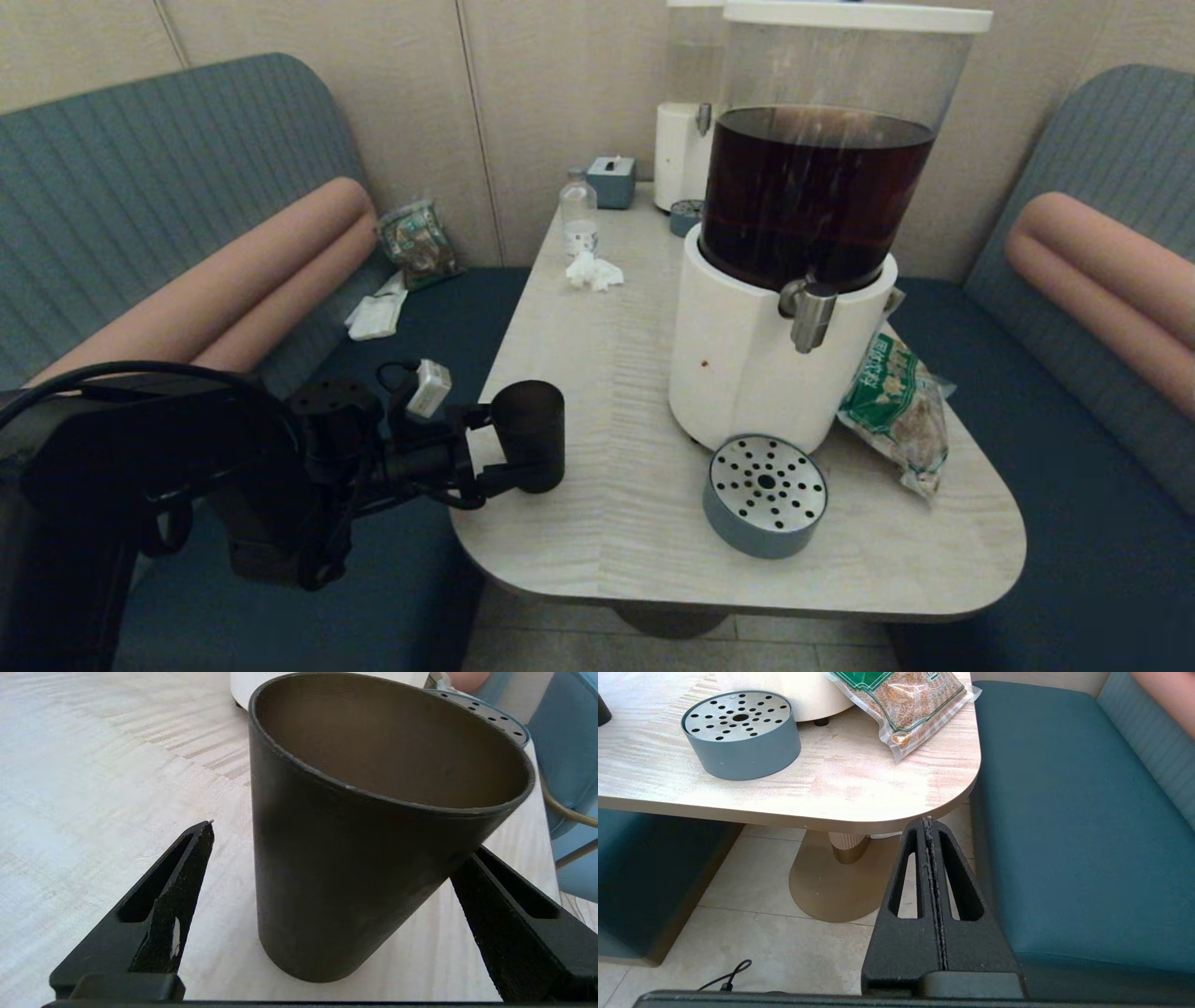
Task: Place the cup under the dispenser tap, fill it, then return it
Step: Pick up the cup
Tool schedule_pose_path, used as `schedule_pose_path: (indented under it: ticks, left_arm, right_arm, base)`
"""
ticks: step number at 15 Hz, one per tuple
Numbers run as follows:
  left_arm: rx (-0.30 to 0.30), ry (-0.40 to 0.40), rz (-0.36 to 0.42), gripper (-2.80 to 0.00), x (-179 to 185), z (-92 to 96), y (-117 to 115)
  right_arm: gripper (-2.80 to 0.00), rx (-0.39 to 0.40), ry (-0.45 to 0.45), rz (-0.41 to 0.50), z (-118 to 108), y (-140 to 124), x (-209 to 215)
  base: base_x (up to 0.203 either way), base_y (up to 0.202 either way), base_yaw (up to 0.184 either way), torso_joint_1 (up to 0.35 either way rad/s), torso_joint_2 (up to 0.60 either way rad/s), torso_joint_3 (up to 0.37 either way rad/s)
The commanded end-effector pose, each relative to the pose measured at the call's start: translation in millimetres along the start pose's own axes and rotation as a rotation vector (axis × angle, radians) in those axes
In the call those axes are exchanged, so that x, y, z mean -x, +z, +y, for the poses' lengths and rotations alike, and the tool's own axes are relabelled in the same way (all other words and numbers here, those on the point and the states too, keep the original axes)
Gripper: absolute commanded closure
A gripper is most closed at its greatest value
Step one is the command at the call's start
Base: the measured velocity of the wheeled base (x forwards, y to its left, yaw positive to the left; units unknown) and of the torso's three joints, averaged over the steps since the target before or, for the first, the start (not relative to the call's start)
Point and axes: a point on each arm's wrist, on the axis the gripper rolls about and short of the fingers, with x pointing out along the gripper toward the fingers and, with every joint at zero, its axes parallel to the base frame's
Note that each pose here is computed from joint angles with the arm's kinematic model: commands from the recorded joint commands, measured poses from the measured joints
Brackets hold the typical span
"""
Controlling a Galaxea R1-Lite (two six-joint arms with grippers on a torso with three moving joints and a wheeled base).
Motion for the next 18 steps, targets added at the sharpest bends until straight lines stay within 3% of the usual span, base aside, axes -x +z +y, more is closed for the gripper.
schedule_pose_path:
  ticks: [1,8,9,18]
  left_arm:
    - [-0.009,-0.004,-0.006,-2.8,0.4,-0.6,2.3]
    - [0.006,0.01,-0.001,-2.8,0.2,-2.0,0.2]
    - [0.011,0.006,0.003,0.0,-1.1,-3.7,-1.3]
    - [0.007,0.004,-0.004,0.0,-0.5,-7.7,6.3]
  right_arm:
    - [0.0,0.0,0.0,0.001,0.0,0.0,-0.1]
    - [0.0,0.0,0.0,0.0,0.0,0.0,0.0]
    - [0.0,0.0,0.0,0.0,0.0,0.0,0.0]
    - [0.0,-0.001,0.0,0.0,0.0,0.0,0.0]
  base:
    - [0.0,0.0,0.0,0.0,0.0,0.0]
    - [0.0,0.0,0.0,0.0,0.0,0.0]
    - [0.0,0.0,0.0,0.0,0.0,0.0]
    - [0.0,0.0,0.0,0.0,0.0,0.0]
